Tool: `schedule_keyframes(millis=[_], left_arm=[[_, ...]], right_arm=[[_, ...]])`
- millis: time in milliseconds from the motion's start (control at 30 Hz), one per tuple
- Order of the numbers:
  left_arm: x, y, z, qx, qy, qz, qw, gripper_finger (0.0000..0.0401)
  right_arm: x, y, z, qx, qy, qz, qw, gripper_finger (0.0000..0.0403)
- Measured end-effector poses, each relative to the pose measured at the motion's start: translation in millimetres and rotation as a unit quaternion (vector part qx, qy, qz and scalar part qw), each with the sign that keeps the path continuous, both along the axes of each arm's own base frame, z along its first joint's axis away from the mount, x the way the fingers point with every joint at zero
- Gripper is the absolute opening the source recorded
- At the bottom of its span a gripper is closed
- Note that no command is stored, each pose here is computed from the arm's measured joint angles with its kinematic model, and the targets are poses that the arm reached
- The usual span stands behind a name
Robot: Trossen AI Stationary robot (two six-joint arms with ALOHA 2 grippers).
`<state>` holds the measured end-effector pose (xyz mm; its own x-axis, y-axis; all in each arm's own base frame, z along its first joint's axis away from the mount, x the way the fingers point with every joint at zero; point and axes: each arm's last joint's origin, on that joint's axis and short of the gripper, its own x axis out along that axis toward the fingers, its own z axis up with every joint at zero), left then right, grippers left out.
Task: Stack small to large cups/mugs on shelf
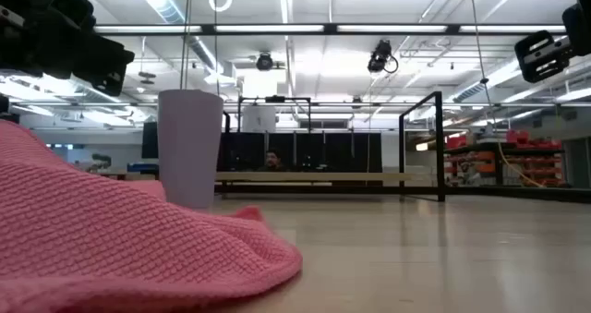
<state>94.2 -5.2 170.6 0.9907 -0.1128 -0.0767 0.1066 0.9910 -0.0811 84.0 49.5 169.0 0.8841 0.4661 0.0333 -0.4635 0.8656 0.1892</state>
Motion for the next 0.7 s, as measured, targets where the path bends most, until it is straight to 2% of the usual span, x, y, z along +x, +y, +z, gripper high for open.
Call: schedule_keyframes(millis=[700], left_arm=[[0.0, 0.0, 0.0, 0.000, 0.000, 0.000, 1.000, 0.0087]], right_arm=[[0.0, 0.0, -0.1, 0.000, 0.000, 0.000, 1.000, 0.0015]])
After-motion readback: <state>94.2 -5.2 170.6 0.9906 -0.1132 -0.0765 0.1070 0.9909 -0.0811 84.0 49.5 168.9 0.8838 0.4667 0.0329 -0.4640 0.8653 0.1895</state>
